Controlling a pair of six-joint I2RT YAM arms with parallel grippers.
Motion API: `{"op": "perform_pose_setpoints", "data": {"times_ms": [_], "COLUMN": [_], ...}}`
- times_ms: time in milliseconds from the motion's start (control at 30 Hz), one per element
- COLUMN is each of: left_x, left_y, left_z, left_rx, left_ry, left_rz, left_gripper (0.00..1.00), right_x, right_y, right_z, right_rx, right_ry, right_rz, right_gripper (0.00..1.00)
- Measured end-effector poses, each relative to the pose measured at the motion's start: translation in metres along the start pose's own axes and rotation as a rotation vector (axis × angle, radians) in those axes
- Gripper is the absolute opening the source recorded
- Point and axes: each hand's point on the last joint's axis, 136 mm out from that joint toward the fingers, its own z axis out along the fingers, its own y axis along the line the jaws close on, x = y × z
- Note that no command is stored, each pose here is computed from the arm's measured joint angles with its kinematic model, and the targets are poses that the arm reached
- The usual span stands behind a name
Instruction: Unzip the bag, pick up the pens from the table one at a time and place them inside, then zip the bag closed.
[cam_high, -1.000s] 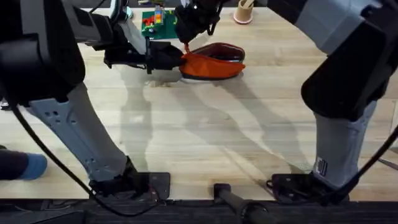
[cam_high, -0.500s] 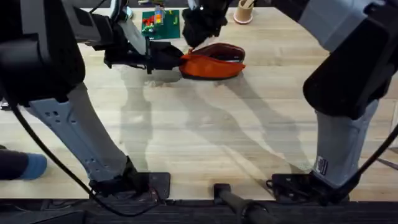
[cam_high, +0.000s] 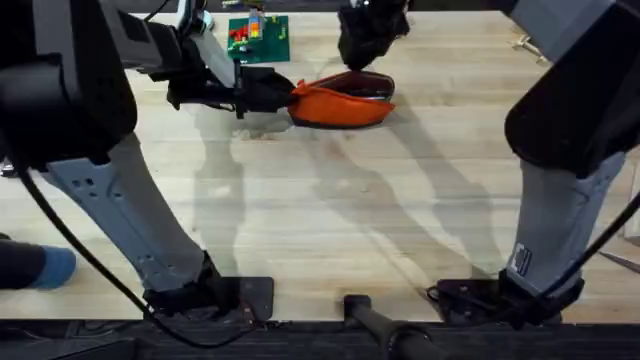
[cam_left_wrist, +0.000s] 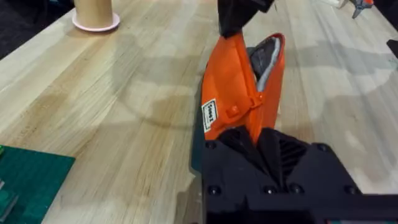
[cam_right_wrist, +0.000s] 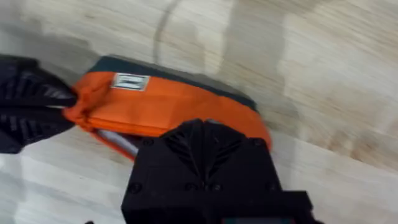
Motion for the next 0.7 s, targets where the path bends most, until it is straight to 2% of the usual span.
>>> {"op": "perform_pose_setpoints", "data": {"times_ms": [133,700], "left_x": [0.000,0.000], "left_y": [0.000,0.000], "left_z": [0.000,0.000], "left_rx": [0.000,0.000], "left_ry": [0.000,0.000], "left_rz": [0.000,0.000], "left_gripper": [0.043,0.043], "right_x": [-0.001,0.004], "right_y": [-0.014,-0.030], "right_z": [0.000,-0.001], "right_rx": [0.026,0.065], "right_ry": [0.002,0.026], "right_rz": [0.020,0.013], "right_gripper": [0.033,0.033]}}
